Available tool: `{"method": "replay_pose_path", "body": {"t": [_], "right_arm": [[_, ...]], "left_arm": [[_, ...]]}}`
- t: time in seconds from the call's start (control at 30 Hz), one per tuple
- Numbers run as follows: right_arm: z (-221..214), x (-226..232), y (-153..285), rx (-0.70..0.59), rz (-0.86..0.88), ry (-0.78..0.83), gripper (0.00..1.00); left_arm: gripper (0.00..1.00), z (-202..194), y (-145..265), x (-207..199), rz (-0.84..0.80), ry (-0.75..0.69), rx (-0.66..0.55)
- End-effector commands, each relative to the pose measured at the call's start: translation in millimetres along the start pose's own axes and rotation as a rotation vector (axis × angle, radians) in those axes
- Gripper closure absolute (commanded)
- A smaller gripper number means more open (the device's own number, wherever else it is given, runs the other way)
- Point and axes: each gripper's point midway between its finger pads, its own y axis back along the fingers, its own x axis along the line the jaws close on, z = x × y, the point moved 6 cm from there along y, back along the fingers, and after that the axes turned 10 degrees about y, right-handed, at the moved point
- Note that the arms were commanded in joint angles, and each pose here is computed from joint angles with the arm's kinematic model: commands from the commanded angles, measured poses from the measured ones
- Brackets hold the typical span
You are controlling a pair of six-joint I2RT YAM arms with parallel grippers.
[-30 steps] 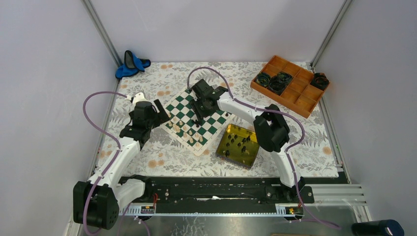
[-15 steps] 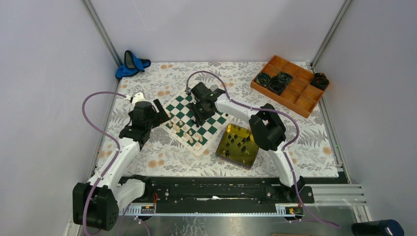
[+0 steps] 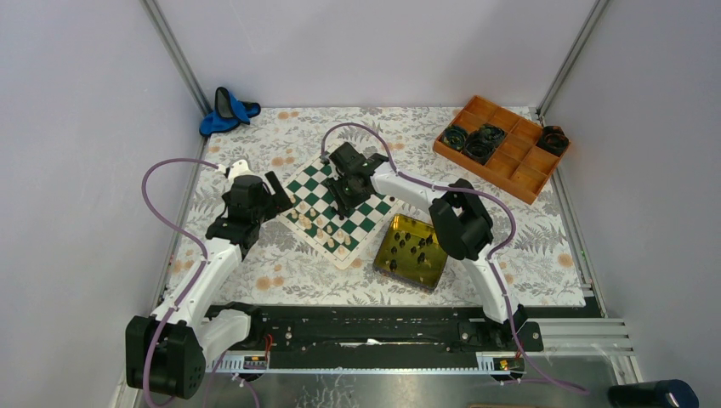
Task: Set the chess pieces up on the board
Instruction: Pick up the chess piece from the chessboard.
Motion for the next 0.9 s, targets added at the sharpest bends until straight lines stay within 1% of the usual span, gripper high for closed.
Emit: {"method": "replay_pose_path", "body": {"t": [0.0, 0.37, 0.73, 0.87], "right_arm": [[17.0, 6.9, 1.9, -0.052, 0.023, 0.027, 0.5], [16.8, 6.9, -1.7, -0.049, 0.026, 0.021, 0.58], [14.3, 5.9, -1.4, -0.044, 0.016, 0.017, 0.75], [14.1, 5.7, 1.2, -0.047, 0.011, 0.019, 0.82]], "left_arm": [[0.01, 8.3, 0.8, -4.6, -0.017, -0.003, -0.045], [0.01, 8.8, 0.7, -5.9, -0.022, -0.003, -0.045], [0.01, 7.7, 0.5, -5.9, -0.026, -0.003, -0.041], [0.01, 7.5, 0.7, -6.6, -0.029, 0.0, -0.039]]}}
